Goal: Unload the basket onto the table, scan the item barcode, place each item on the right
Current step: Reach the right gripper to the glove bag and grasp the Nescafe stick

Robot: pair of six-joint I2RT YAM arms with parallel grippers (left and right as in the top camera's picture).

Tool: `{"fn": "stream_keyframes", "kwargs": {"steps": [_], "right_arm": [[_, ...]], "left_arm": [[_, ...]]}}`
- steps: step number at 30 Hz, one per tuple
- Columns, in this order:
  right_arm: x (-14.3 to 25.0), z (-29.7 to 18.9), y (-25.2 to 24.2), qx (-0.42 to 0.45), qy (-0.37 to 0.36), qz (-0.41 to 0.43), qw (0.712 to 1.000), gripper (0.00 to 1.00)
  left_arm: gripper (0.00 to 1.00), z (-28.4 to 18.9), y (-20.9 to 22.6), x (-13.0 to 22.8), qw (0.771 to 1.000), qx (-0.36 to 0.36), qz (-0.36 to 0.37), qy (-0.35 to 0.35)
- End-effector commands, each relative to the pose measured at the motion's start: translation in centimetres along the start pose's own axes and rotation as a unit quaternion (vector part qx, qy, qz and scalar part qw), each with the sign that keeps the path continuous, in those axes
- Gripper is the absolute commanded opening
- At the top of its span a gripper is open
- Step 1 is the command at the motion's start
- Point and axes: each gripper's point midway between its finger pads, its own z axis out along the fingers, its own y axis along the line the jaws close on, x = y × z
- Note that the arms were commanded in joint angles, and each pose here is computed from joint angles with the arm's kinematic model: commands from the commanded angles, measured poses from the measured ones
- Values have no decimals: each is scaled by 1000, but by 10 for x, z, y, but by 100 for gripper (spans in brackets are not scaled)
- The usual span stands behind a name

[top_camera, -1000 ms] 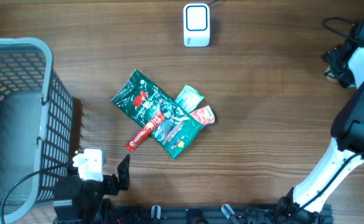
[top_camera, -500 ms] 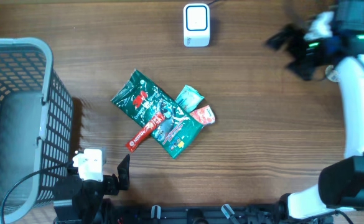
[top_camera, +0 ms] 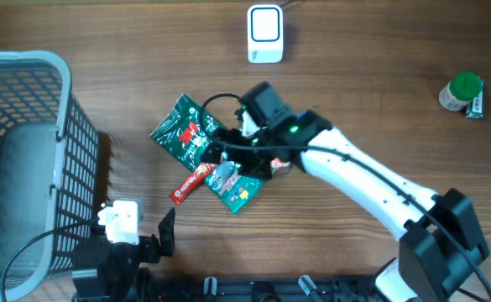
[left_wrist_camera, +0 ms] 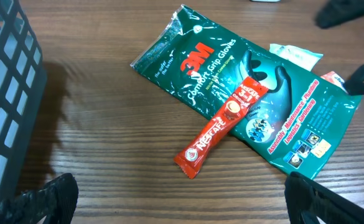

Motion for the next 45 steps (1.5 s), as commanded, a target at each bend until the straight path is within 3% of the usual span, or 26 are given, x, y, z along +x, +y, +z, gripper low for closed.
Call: {"fn": "stream_keyframes", "kwargs": {"steps": [1,7,13,17,19,21,23,30,32,33,35,40,45], "right_arm": [[-15,11,2,39,-95,71,992,100],[-16,36,3,58,-141,84,985,100],[-2,111,-15,46,-38,130,990,99],[-8,122,-29,66,-51,135,987,98],[-11,122,-32,72,-61,135,986,91],[-11,124,-34,74,-61,138,986,74],[-13,125,-37,78,-67,137,985,67],[-11,147,-60,101,-53,145,983,62],[-9,152,-68,111,-45,147,982,39],[-8,155,-73,117,-42,149,981,21],[-7,153,-78,127,-39,149,980,4],[-5,126,-80,146,-34,170,974,4],[44,45,-78,169,82,337,923,4]], "left_arm": [[100,0,-1,-1,1000,3,-3,-5],[100,0,-1,-1,1000,3,-3,-5],[100,0,-1,-1,1000,3,-3,-5],[100,0,-1,-1,1000,3,-3,-5],[100,0,-1,-1,1000,3,-3,-5],[100,0,-1,-1,1000,3,-3,-5],[100,0,-1,-1,1000,3,-3,-5],[100,0,-1,-1,1000,3,-3,-5],[100,0,-1,-1,1000,3,-3,-5],[100,0,-1,-1,1000,3,-3,-5],[100,0,-1,-1,1000,3,-3,-5],[100,0,-1,-1,1000,3,-3,-5],[100,0,-1,-1,1000,3,-3,-5]]}}
